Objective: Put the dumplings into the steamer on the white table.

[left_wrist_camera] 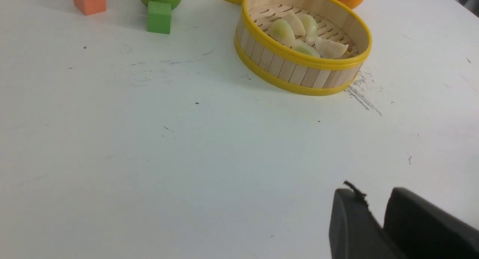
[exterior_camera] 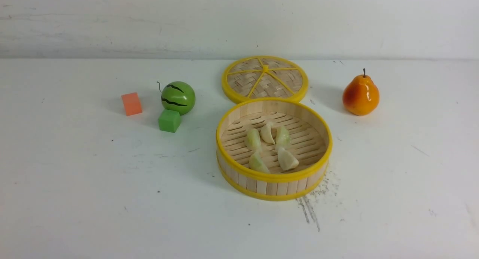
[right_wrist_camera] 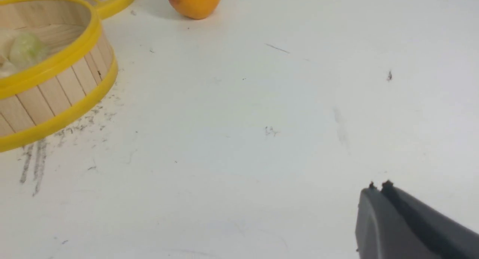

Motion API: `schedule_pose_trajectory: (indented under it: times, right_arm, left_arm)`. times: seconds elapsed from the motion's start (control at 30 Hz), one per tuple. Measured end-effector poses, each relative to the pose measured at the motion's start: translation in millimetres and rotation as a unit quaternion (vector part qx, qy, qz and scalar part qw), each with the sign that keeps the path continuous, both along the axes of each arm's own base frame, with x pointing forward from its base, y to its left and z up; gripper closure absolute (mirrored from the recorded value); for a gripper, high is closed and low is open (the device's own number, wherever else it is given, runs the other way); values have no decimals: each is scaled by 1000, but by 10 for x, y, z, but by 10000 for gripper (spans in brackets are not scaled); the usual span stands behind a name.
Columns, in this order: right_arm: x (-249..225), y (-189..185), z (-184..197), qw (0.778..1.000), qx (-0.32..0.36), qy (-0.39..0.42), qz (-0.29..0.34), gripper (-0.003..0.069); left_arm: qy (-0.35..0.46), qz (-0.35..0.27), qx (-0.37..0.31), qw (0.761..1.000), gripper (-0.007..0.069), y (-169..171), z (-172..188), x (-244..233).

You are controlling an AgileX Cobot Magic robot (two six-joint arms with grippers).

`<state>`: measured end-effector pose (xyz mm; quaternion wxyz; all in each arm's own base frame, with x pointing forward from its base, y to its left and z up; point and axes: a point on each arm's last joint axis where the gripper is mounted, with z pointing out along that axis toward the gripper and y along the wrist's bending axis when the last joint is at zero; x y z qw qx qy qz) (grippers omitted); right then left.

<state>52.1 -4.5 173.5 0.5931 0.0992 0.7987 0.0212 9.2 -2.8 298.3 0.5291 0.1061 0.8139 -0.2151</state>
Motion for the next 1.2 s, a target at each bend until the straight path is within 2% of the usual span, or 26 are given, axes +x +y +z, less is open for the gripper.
schedule_pose_trajectory:
  times: [1.03, 1.13, 1.2]
  right_arm:
    - [0, 6, -3, 1000, 8, 1, 1, 637]
    - [0, 6, -3, 1000, 9, 1, 1, 634]
    - [0, 6, -3, 1000, 9, 1, 1, 630]
  left_arm:
    - [-3, 5, 8, 1000, 461, 9, -11, 13]
    - [-12, 6, 8, 1000, 461, -17, -74, 64]
    - [-46, 8, 3, 999, 463, -57, -141, 151]
